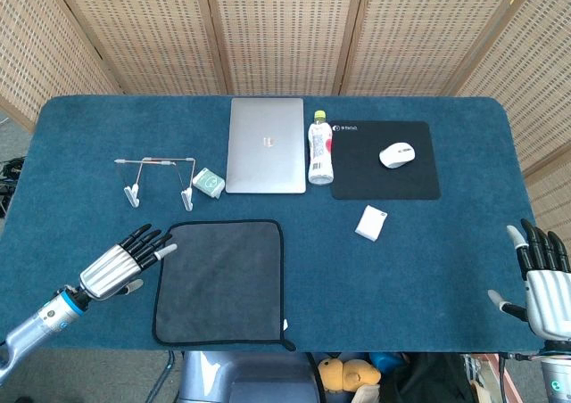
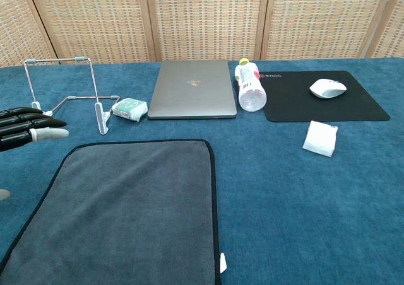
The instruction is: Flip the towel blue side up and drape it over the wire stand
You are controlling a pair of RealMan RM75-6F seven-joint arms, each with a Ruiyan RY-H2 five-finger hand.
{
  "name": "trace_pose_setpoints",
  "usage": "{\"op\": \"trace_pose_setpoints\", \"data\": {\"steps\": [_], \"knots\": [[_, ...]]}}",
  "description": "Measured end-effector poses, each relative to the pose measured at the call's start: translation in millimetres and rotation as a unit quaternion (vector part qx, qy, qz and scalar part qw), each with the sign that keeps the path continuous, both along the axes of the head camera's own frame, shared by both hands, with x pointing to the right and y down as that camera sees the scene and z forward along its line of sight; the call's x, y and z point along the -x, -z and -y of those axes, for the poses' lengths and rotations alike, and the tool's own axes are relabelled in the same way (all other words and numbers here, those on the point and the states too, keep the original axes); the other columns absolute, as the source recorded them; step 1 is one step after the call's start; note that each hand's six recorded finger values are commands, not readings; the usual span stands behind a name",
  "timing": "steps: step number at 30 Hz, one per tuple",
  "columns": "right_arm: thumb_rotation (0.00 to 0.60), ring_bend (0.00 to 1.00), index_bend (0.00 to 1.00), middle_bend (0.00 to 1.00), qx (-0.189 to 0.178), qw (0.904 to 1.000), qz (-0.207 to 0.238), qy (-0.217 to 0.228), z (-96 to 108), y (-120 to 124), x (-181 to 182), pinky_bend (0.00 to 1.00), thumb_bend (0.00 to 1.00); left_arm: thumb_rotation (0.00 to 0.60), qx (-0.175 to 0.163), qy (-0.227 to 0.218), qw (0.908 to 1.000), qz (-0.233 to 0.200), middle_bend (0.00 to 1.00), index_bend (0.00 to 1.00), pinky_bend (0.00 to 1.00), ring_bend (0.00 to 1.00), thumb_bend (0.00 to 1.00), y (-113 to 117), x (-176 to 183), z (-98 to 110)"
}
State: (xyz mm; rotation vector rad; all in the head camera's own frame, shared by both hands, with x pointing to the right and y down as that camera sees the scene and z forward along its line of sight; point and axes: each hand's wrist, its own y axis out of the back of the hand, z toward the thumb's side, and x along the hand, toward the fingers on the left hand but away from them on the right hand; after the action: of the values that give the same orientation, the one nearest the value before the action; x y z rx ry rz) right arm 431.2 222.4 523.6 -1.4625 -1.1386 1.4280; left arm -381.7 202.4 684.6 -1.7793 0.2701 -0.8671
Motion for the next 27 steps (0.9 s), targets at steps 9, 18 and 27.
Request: {"op": "trace_pose_setpoints", "data": {"steps": [9,18,27], "knots": [[0.600,0.00,0.00,0.00,0.000,1.0000,0.001,0.001,0,0,1,0.00,0.00,0.600,-0.012,-0.038,0.9991,0.013,0.00,0.00,0.00,0.00,0.26,-10,-13,-3],[0.600,0.00,0.00,0.00,0.001,1.0000,0.002,0.000,1,1,0,0.00,0.00,0.600,-0.008,-0.057,0.9976,0.039,0.00,0.00,0.00,0.00,0.27,-27,-19,-9],[0.600,0.00,0.00,0.00,-0.001,1.0000,0.005,-0.002,1,2,-1,0.00,0.00,0.600,-0.009,-0.064,0.9966,0.050,0.00,0.00,0.00,0.00,0.29,-36,-25,-11]]}}
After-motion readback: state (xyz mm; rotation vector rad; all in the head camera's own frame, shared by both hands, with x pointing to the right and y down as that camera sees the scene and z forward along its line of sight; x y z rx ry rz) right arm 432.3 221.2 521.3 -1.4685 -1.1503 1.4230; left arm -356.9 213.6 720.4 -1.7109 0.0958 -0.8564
